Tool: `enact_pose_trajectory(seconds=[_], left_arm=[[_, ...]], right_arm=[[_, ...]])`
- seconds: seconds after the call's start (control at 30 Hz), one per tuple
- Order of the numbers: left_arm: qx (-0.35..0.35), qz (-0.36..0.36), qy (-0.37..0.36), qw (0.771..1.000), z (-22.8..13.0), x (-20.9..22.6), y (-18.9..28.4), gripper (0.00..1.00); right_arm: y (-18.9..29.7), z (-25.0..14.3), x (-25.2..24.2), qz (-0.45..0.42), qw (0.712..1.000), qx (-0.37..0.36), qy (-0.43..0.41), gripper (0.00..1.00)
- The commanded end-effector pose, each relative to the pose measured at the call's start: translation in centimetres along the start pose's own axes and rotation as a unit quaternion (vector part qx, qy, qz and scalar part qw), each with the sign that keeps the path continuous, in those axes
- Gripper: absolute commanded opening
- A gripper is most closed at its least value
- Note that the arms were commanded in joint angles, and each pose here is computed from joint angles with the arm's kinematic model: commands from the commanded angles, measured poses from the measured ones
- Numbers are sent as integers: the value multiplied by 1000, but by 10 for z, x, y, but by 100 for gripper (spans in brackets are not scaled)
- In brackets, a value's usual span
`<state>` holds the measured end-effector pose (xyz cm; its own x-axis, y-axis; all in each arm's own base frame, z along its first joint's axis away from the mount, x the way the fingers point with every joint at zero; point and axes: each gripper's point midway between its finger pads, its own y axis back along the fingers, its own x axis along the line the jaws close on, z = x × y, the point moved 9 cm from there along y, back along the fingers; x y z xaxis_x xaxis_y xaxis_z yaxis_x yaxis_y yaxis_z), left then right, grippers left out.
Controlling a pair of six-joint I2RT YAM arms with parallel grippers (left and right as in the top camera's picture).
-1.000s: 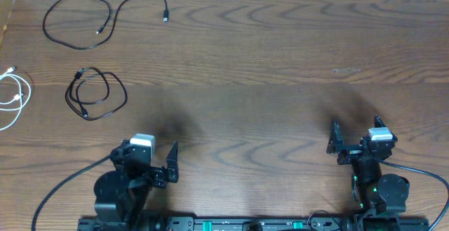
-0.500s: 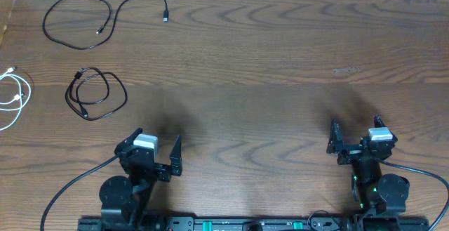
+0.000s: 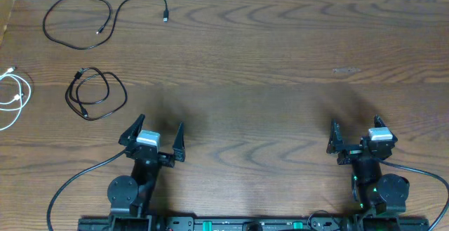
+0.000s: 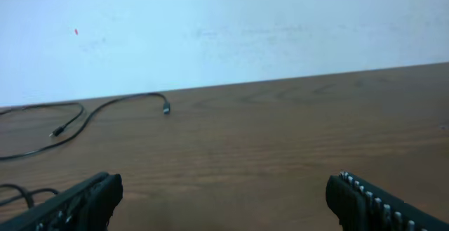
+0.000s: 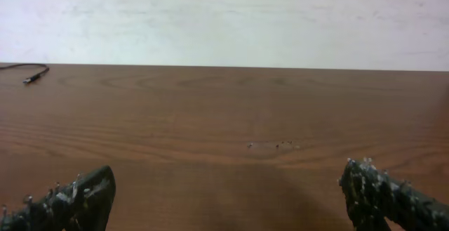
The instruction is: Untangle cables
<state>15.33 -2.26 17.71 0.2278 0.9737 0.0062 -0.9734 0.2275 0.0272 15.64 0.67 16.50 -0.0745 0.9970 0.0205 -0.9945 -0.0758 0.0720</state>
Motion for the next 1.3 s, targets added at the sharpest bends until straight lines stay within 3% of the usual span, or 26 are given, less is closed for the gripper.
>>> enact_pose_trajectory(seconds=[0.0, 0.3, 1.27], left_arm=[[-1, 36, 33, 999, -7, 7, -1, 98], [56, 93, 59, 992, -26, 17, 2, 98], [61, 115, 42, 991, -27, 21, 3, 97]], right_arm=[[0, -1, -2, -10, 1000, -1, -7, 99], [0, -1, -2, -10, 1000, -1, -7, 99], [0, -1, -2, -10, 1000, -1, -7, 99]])
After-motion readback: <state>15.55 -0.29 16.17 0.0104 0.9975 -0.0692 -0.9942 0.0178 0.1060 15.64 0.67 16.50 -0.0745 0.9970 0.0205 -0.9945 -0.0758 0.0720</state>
